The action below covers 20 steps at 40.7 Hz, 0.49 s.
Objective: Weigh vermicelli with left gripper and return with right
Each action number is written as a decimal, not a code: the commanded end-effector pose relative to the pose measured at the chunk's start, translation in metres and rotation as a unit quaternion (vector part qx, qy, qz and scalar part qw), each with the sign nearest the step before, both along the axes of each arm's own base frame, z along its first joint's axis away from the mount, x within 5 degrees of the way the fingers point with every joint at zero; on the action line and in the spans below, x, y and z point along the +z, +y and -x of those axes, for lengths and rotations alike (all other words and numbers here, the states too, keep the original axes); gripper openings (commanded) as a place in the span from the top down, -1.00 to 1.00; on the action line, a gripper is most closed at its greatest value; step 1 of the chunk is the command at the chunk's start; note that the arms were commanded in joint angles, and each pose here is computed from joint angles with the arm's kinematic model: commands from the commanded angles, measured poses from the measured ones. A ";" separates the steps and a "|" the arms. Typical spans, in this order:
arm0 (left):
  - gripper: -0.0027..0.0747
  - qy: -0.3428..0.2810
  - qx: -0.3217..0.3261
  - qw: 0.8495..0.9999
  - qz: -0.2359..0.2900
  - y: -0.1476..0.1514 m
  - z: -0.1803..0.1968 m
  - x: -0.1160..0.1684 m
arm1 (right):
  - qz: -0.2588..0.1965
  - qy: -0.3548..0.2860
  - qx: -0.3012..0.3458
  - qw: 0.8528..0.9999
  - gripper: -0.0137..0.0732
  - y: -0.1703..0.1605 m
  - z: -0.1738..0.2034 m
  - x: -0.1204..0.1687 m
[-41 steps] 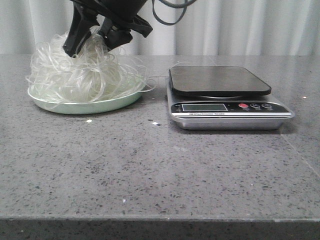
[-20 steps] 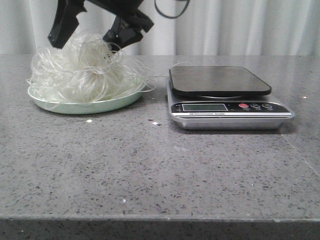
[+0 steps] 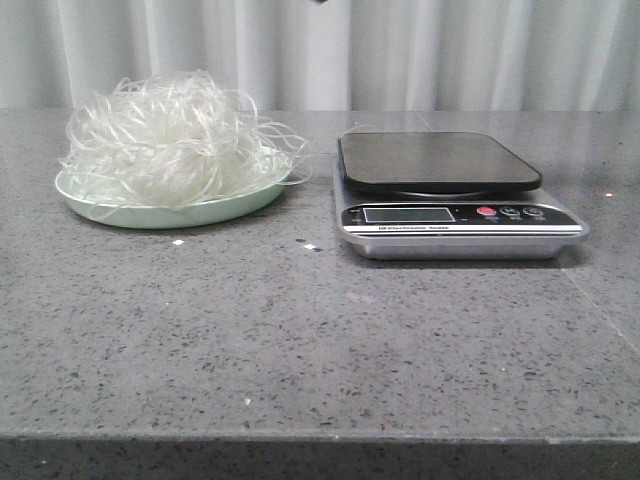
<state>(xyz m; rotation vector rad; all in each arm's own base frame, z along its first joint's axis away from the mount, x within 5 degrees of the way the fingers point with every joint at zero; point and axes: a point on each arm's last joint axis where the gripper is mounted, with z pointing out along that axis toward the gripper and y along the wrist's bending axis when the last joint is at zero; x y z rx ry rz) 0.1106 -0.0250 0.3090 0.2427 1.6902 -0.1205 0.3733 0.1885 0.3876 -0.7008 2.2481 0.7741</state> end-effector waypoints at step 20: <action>0.58 -0.050 0.003 0.998 0.023 0.000 0.000 0.017 | -0.018 -0.028 -0.127 0.991 0.34 -0.119 -0.003 0.047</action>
